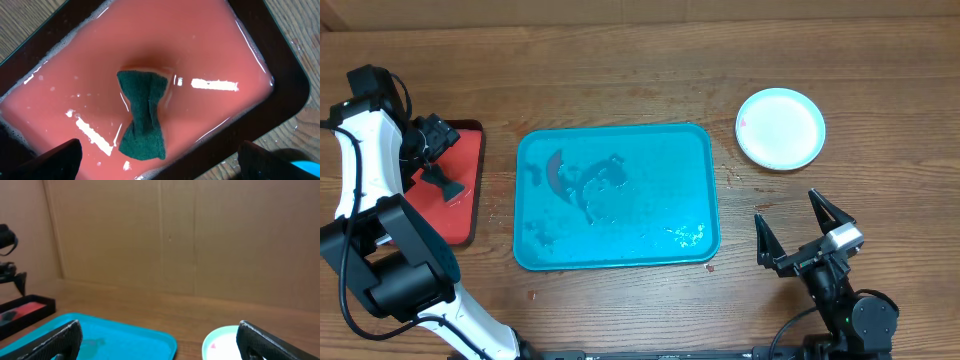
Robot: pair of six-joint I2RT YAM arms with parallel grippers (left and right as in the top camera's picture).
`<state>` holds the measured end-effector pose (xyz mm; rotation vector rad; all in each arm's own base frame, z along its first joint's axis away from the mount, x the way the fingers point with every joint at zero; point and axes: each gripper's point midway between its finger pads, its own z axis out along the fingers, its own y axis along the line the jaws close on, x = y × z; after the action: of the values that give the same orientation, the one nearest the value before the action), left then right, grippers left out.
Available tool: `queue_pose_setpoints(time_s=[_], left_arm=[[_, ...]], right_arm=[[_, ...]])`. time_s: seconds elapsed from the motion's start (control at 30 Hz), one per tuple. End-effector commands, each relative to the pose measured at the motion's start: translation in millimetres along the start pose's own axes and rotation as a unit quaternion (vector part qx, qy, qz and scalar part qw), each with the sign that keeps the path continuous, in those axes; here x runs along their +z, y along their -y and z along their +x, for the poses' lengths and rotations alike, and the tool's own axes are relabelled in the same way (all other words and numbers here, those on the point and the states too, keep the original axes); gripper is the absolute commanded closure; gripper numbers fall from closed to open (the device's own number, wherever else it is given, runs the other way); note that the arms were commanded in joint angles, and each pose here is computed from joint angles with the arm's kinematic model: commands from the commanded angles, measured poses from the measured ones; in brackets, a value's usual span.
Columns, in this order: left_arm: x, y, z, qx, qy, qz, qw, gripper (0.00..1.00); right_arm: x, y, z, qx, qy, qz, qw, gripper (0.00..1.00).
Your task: Clean dirty plates on tray and stack at the side
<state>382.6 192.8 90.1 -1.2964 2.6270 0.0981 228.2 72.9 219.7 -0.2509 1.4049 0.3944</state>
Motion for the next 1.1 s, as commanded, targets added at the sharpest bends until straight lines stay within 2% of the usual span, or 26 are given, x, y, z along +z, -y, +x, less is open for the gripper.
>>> queue_pose_setpoints(time_s=[0.0, 0.17, 0.37, 0.57, 1.07], left_arm=[[-7.9, 2.6, -5.7, -0.001, 0.012, 0.007, 1.0, 0.0], [-7.9, 2.6, -5.7, -0.001, 0.012, 0.007, 1.0, 0.0], [-7.9, 2.6, -5.7, -0.001, 0.012, 0.007, 1.0, 0.0], [-7.9, 2.6, -5.7, -0.001, 0.012, 0.007, 1.0, 0.0], [-7.9, 2.6, -5.7, -0.001, 0.012, 0.007, 1.0, 0.01]], right_arm=[[-0.4, 9.0, 2.3, 0.001, 0.007, 0.025, 1.0, 0.0], [-1.3, 20.9, 6.9, 0.005, 0.0, 0.06, 0.998, 0.0], [-7.8, 40.5, 45.2, 0.023, -0.075, 0.116, 0.99, 0.0], [-15.0, 63.7, 44.5, 0.017, -0.071, 0.185, 0.98, 0.0], [-14.2, 61.5, 44.8, 0.008, -0.074, 0.178, 0.981, 0.0]])
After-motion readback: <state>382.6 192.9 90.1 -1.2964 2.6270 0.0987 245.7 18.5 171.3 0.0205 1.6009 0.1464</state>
